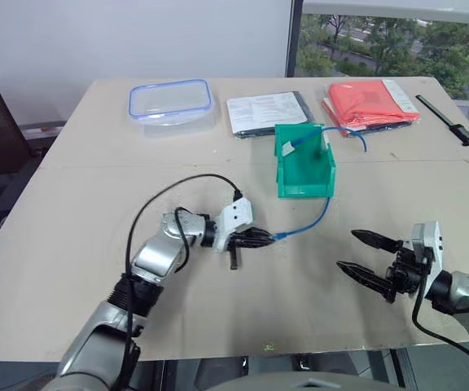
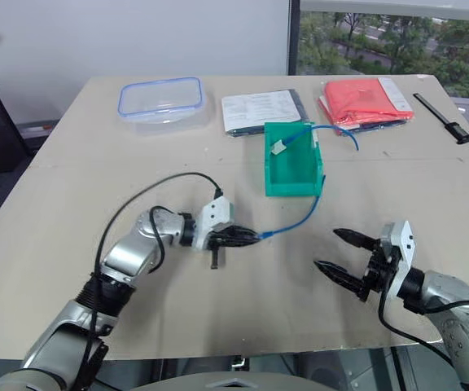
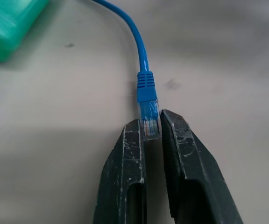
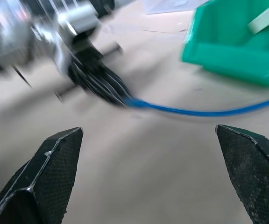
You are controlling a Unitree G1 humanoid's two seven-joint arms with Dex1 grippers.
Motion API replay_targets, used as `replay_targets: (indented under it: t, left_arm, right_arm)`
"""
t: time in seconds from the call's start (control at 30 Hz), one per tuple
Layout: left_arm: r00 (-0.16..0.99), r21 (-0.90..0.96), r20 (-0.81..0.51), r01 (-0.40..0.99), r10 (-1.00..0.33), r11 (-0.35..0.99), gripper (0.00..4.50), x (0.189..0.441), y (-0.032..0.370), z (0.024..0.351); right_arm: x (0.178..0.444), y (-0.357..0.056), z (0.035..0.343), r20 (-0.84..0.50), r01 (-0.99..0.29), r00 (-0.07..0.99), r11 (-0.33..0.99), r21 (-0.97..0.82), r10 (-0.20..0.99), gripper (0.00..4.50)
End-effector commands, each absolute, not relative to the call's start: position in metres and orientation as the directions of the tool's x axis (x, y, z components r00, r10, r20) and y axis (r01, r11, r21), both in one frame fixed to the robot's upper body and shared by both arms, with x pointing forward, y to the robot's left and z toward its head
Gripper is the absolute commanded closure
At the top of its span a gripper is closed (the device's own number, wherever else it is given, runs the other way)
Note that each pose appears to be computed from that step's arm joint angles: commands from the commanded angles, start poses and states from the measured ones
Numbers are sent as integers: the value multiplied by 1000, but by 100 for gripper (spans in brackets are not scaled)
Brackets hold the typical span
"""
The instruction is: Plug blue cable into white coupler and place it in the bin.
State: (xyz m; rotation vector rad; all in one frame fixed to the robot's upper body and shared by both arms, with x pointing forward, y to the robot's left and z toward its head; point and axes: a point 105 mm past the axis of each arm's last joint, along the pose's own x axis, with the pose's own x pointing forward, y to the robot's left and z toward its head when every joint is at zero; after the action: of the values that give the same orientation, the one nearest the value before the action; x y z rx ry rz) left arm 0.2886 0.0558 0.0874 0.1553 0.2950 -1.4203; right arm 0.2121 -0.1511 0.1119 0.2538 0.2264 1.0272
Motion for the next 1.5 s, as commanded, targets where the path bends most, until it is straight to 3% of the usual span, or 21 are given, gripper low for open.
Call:
replay_targets:
  t: [0.03,0.27,0.57,0.6,0.63,0.73,0.87,0.9,1.17,1.23,1.27,1.33,1.5]
  left_arm:
    - [93,-166,-105,980,-990,109,444,283,40,135]
    - [15,-441,43,897,-999,-6,444,264,27,160]
    - [11,-511,71,859,-997,-27,444,263,23,162]
    - [11,-512,73,859,-997,-28,450,263,22,162]
    - [11,-515,77,857,-997,-31,450,262,21,162]
    - [3,-519,77,854,-997,-37,450,260,19,159]
    - [10,-527,86,849,-996,-37,450,262,19,160]
    - [11,-528,86,849,-996,-36,450,262,19,160]
    - [23,-503,103,864,-994,-32,450,263,21,161]
    - [33,-484,92,875,-995,-16,352,263,21,161]
    - [51,-471,82,882,-995,7,339,264,22,161]
    - [56,-428,70,903,-996,21,240,261,23,165]
    - [93,-285,39,955,-995,78,240,243,34,180]
  right_arm:
    - [202,-138,124,-27,-799,454,420,429,891,0]
    - [218,-131,152,143,-768,503,365,526,853,0]
    - [231,-118,171,215,-798,490,336,500,845,0]
    - [231,-117,171,212,-800,484,331,500,849,51]
    - [232,-116,170,207,-799,483,331,502,851,70]
    - [233,-110,169,193,-804,467,323,499,863,236]
    - [236,-107,168,189,-806,459,318,498,868,425]
    - [236,-107,168,188,-806,459,318,500,868,438]
    - [233,-106,173,217,-812,429,268,519,877,438]
    - [235,-108,178,235,-814,433,265,516,870,450]
    - [237,-111,180,243,-815,440,270,513,865,450]
    - [242,-118,184,253,-813,459,287,507,852,450]
    - [253,-134,186,254,-804,497,330,494,830,450]
